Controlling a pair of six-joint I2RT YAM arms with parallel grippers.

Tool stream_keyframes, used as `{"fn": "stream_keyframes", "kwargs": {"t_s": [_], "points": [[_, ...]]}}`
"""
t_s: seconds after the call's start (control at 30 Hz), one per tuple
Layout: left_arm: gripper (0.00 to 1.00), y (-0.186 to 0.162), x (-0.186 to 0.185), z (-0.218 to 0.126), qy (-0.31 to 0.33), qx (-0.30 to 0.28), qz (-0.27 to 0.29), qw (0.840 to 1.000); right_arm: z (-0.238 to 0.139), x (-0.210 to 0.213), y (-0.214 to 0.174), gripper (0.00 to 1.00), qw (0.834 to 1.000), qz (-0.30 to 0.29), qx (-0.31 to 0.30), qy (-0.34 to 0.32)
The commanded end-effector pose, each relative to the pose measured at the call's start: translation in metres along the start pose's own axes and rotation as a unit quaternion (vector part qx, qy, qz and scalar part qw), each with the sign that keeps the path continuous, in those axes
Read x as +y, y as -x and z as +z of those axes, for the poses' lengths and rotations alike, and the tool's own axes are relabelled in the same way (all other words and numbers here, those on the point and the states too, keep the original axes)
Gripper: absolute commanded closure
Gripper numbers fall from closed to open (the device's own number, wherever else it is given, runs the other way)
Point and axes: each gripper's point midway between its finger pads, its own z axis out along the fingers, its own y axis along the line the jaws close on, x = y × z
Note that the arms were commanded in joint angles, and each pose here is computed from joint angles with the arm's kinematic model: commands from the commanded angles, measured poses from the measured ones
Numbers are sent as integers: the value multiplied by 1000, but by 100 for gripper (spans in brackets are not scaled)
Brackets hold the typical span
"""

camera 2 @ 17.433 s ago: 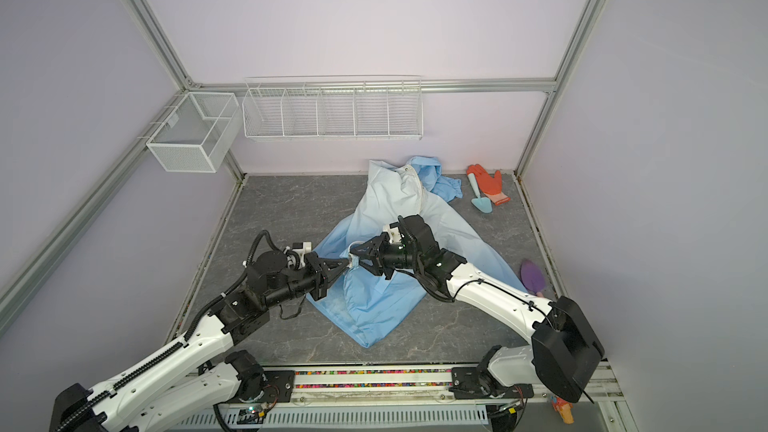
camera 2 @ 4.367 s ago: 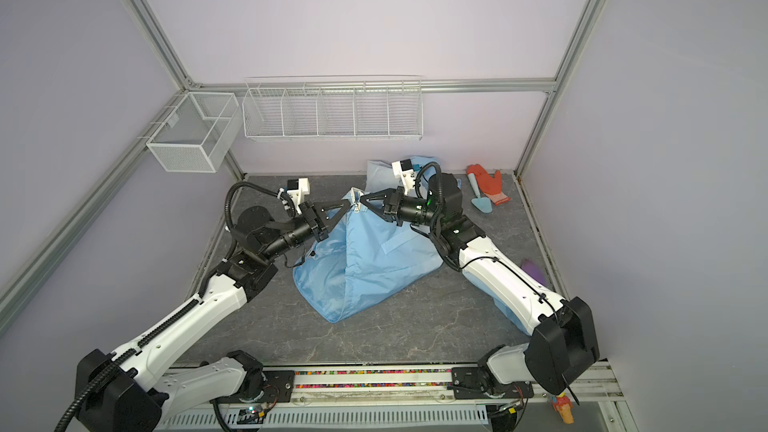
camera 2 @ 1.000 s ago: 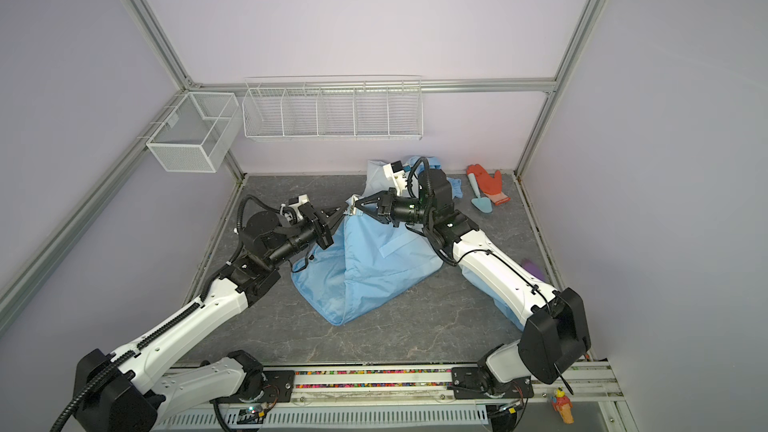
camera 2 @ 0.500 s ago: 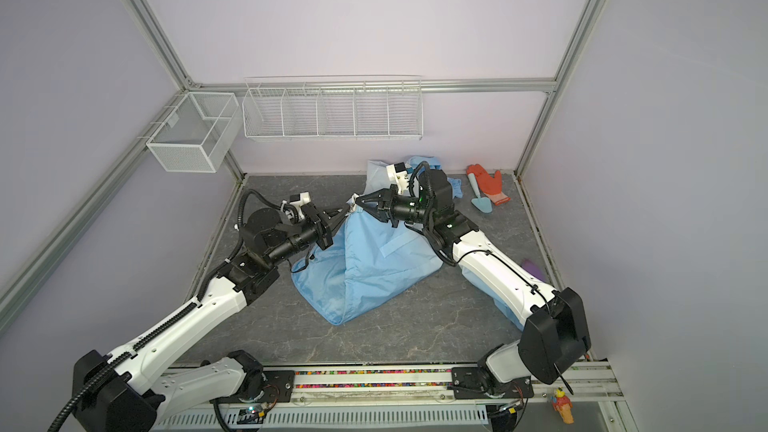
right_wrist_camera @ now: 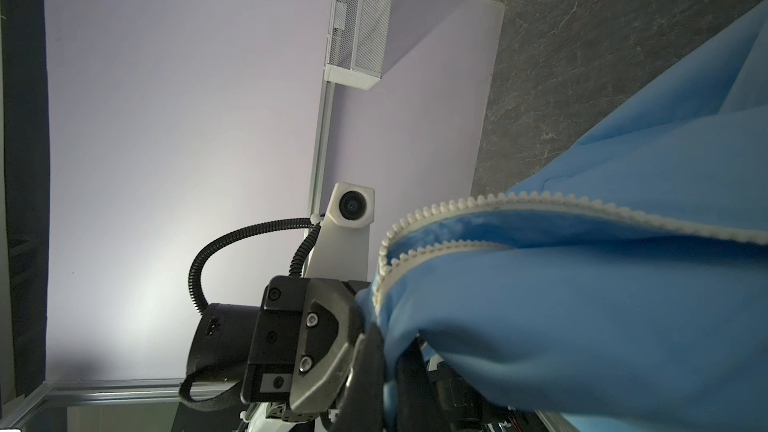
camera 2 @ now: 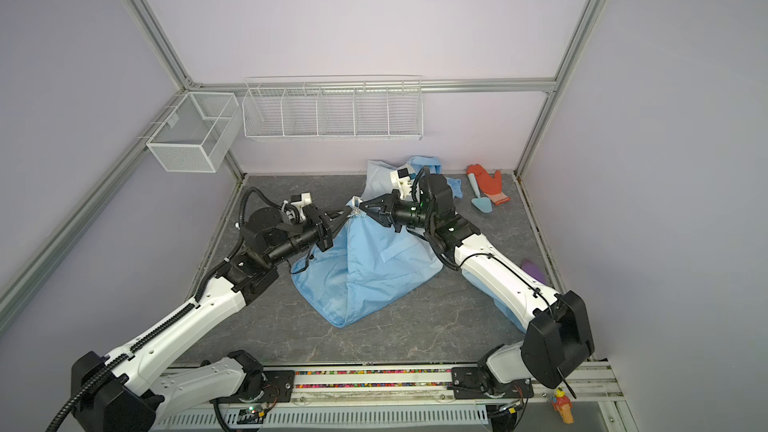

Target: Zip up the jacket

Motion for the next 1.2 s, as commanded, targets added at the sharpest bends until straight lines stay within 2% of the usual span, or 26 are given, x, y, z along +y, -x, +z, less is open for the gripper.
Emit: {"fn": "stream_keyframes", "kwargs": {"t_s": [0.0,0.23,0.33,0.47,0.67,0.83,1.0,1.17], "points": [[100,-23,-24,-12,-42,44,11,998,-8,-25,15,89,998,1,-31,-53],[100,-23,-23,-11,-40,46,6,998,-33,-46,12,46,992,-12,-22,-120],[100,-22,-22,-10,-39,46,7,998,-48,-49,12,39,989,-22,-21,-143],[100,-22,-19,-9,-36,46,6,998,-60,-37,3,39,985,-54,4,-163],[100,-23,-15,-8,-27,51,5,998,-55,9,-30,44,982,-130,70,-120],[100,-24,-15,-9,-20,52,3,998,-48,34,-58,41,960,-228,116,-109],[100,-25,-16,-12,-15,53,1,999,-48,25,-60,38,937,-288,129,-152],[100,-26,-18,-16,-12,52,4,999,-43,13,-70,42,906,-340,164,-191]]}}
